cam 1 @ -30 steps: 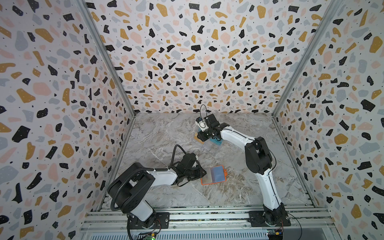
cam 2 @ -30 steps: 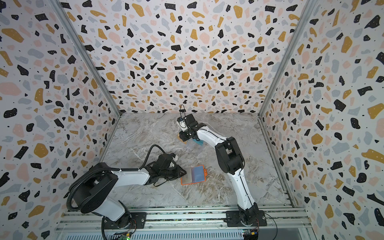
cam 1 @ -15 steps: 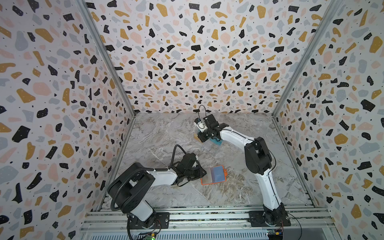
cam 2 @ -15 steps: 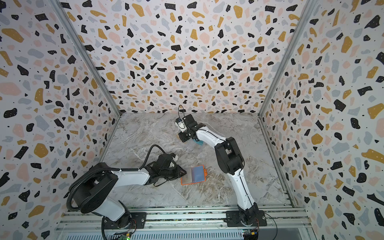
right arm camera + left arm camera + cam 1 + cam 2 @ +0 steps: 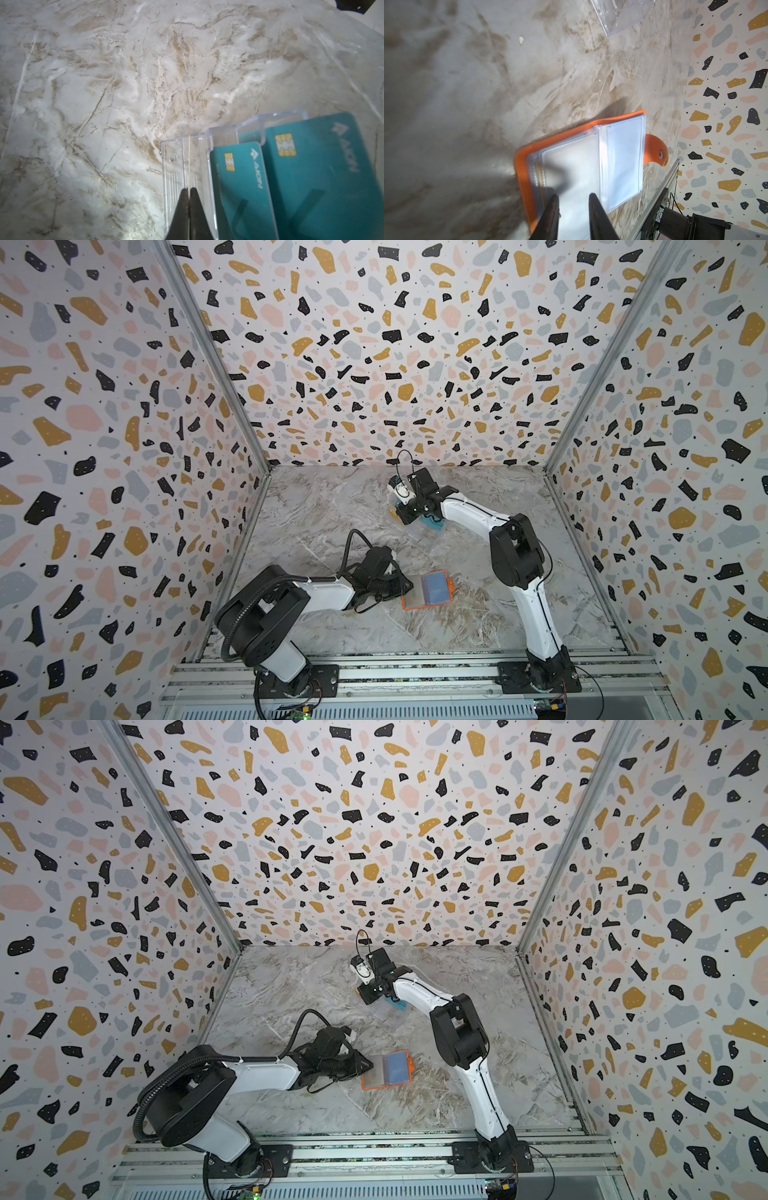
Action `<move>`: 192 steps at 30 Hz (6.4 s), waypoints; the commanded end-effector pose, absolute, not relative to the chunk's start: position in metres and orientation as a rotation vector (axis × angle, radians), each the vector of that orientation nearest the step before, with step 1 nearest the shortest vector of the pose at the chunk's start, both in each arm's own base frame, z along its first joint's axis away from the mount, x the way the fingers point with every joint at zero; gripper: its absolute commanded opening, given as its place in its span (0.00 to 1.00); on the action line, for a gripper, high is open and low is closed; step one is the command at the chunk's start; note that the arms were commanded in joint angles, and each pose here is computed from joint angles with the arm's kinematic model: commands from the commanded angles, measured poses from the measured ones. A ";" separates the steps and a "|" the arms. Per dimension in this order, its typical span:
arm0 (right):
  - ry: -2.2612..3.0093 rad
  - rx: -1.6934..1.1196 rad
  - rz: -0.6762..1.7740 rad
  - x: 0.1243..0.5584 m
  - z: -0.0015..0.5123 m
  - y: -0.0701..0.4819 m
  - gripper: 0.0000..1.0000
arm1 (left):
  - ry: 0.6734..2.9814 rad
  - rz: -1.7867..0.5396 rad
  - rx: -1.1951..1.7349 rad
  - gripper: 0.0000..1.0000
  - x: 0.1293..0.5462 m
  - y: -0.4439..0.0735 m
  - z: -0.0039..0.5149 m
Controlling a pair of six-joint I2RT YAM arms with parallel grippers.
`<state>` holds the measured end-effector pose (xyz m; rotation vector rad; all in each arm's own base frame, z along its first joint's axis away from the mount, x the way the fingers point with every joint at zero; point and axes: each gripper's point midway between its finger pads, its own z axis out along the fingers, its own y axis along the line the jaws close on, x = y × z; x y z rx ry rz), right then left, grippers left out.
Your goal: Put the credit cards into the card holder
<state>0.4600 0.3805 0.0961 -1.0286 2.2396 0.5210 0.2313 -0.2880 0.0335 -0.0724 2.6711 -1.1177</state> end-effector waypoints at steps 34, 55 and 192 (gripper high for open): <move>2.283 -0.459 1.488 0.250 0.156 0.276 0.00 | 2.846 -0.910 -0.059 0.27 0.210 -0.263 -0.004; 2.535 -0.264 1.458 0.222 0.060 0.243 0.00 | 2.845 -0.912 -0.047 0.27 0.211 -0.264 -0.003; 2.587 -0.408 1.062 0.223 0.037 0.278 0.49 | 2.702 -0.930 -0.119 0.41 0.234 -0.254 0.034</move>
